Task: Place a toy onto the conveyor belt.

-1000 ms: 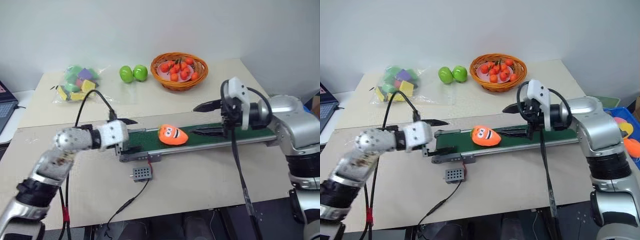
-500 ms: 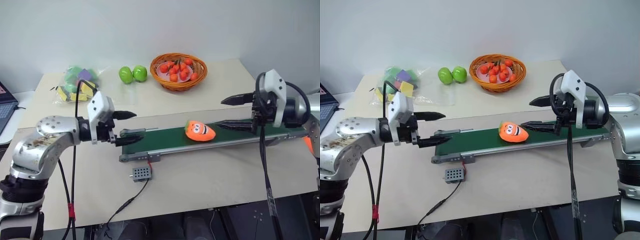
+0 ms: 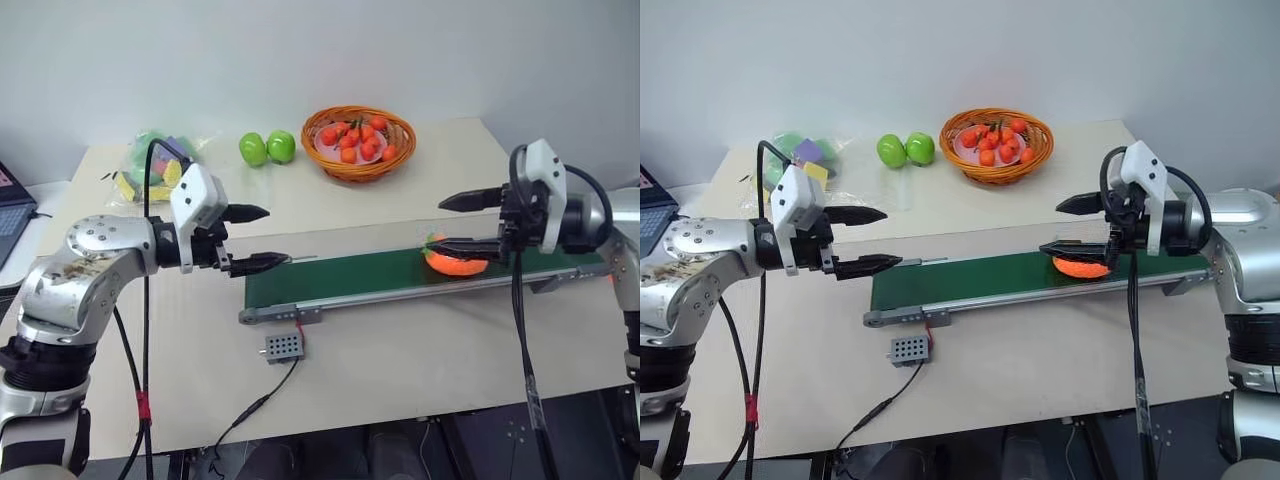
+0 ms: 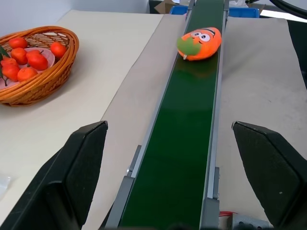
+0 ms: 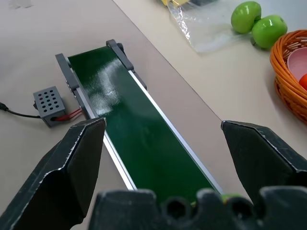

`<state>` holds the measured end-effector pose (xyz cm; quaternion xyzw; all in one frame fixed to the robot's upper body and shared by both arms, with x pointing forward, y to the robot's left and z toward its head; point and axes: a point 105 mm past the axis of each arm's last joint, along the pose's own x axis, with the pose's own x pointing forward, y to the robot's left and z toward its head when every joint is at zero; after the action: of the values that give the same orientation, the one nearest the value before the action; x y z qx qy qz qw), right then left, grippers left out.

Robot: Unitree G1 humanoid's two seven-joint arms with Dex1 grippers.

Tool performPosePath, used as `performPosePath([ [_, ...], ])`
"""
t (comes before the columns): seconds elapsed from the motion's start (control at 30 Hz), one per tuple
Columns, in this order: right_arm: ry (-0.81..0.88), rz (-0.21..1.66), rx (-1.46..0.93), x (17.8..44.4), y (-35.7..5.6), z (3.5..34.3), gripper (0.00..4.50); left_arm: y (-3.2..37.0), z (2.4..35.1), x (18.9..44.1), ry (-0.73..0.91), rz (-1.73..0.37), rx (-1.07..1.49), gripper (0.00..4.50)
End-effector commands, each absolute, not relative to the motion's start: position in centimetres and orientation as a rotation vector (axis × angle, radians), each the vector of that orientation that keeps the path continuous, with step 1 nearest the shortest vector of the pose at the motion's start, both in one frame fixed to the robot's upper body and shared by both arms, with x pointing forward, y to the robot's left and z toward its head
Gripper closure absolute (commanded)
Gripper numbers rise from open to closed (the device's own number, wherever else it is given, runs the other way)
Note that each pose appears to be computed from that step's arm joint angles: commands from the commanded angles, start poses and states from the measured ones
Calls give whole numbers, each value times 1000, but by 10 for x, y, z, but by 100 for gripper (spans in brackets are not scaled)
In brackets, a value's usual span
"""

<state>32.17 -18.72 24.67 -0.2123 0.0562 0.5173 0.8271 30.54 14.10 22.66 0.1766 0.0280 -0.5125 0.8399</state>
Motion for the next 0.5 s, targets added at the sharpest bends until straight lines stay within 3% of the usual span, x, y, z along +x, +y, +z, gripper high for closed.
performPosePath([
  [0.03,52,1110,-484,320,-180,261,0,145,244,308,5,-1042,392,7],
  [0.5,44,1096,-478,321,-180,262,0,140,267,314,-92,-1012,382,7],
])
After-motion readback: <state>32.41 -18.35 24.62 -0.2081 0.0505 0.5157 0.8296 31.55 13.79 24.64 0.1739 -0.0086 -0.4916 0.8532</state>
